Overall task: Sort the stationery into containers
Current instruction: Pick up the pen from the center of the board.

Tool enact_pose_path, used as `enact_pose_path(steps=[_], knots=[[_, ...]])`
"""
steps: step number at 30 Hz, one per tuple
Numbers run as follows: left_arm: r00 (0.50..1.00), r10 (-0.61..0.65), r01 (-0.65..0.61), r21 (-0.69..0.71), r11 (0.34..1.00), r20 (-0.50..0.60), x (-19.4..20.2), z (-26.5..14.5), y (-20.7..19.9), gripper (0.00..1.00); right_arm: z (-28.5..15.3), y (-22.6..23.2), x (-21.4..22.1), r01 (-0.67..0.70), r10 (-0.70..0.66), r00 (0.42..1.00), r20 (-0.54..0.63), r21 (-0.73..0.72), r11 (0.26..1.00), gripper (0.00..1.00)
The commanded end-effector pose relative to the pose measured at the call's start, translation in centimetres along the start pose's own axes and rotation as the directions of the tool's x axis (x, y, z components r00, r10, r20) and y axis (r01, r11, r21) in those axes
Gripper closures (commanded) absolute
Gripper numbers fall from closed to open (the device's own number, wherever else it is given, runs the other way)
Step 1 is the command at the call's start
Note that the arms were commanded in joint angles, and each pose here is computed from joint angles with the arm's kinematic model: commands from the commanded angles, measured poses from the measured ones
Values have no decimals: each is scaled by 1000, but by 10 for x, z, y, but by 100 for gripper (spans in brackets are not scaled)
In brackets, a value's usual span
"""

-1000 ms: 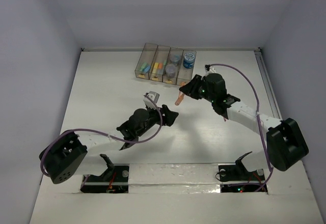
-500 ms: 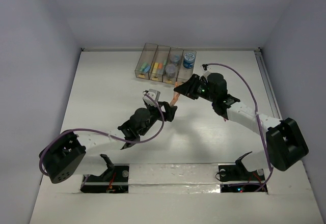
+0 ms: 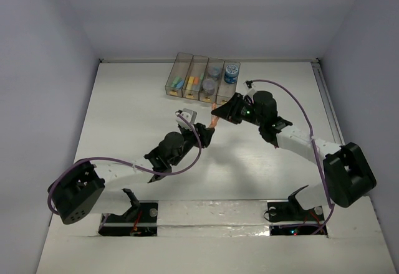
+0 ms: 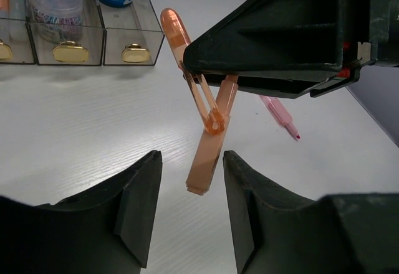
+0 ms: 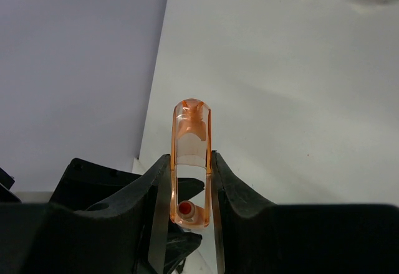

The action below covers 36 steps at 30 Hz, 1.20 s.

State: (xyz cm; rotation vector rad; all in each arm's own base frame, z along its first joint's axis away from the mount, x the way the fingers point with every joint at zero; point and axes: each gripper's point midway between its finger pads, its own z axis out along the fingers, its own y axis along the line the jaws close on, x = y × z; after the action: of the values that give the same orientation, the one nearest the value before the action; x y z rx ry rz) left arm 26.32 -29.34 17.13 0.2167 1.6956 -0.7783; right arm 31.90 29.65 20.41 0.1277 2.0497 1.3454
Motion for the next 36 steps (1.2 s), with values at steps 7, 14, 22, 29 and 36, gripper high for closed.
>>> enact_pose_path(steps=[7,14,22,29,36], knots=[[996,-22,13,96,995,87,-32,5,-27,66,4,17,-5,17,-15,1000,22,-79,997,94],[996,-25,17,95,995,82,-30,4,-28,77,6,16,-7,17,-14,999,35,-80,997,94],[995,-47,41,69,997,90,-37,5,-27,100,0,21,-17,62,-53,991,123,-65,996,95],[987,-116,113,32,993,111,-48,5,-24,100,-2,26,-18,107,-99,971,216,-27,994,95],[975,-175,177,-4,984,140,-59,5,-21,100,1,25,-11,142,-144,957,251,26,990,93]])
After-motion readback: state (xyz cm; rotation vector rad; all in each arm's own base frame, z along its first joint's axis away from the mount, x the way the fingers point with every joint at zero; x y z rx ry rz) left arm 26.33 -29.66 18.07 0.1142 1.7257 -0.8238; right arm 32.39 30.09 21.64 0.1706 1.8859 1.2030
